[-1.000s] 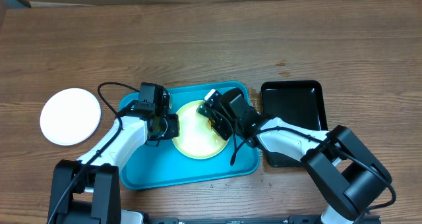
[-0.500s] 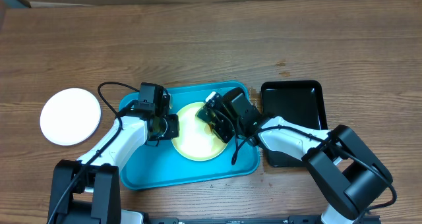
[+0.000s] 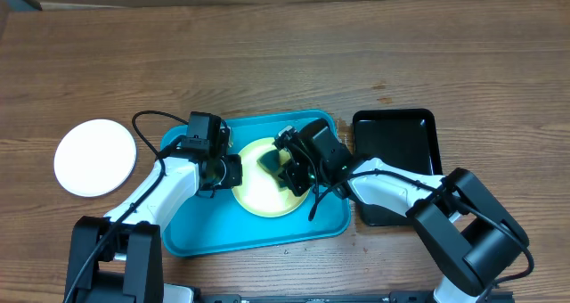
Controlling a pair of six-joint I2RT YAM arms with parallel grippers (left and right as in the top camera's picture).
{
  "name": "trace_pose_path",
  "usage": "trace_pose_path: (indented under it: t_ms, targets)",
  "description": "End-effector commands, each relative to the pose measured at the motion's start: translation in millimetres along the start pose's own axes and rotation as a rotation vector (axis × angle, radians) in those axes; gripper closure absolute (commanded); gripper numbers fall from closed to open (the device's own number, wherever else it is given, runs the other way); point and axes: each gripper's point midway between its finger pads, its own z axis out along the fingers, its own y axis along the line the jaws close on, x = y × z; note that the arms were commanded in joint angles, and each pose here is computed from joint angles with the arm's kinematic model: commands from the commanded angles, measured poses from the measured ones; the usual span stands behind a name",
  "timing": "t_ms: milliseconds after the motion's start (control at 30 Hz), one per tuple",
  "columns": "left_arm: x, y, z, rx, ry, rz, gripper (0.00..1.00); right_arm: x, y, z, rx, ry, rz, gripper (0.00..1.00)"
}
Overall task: Clean dirty plates on tray and stack at the side
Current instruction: 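Scrub the yellow plate center with the right gripper's sponge in circles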
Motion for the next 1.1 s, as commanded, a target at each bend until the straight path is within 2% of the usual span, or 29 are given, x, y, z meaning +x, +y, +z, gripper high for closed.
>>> trace_pose_path:
  t_ms: [0, 200, 367, 467, 600, 700, 1067]
  targets:
    - [4, 1, 3, -0.002, 0.013, 0.011, 0.96, -15, 36, -3, -0.208, -0.031, 0.083, 0.87]
    - [5, 1, 3, -0.002, 0.013, 0.012, 0.96, -79, 70, -28, -0.406, -0.135, 0.107, 0.92]
    - [5, 1, 3, -0.002, 0.013, 0.012, 0.96, -106, 65, -47, -0.462, -0.157, 0.217, 0.95]
    - [5, 1, 3, -0.002, 0.013, 0.011, 0.96, -100, 47, -47, -0.429, -0.121, 0.349, 0.96]
    - [4, 1, 3, -0.002, 0.013, 0.011, 0.96, -66, 14, -34, -0.244, -0.017, 0.495, 0.96]
    - [4, 1, 3, -0.002, 0.013, 0.011, 0.96, -40, 5, -26, -0.125, 0.051, 0.541, 0.96]
    - [5, 1, 3, -0.002, 0.013, 0.011, 0.96, -32, 14, -16, -0.151, 0.048, 0.729, 0.96]
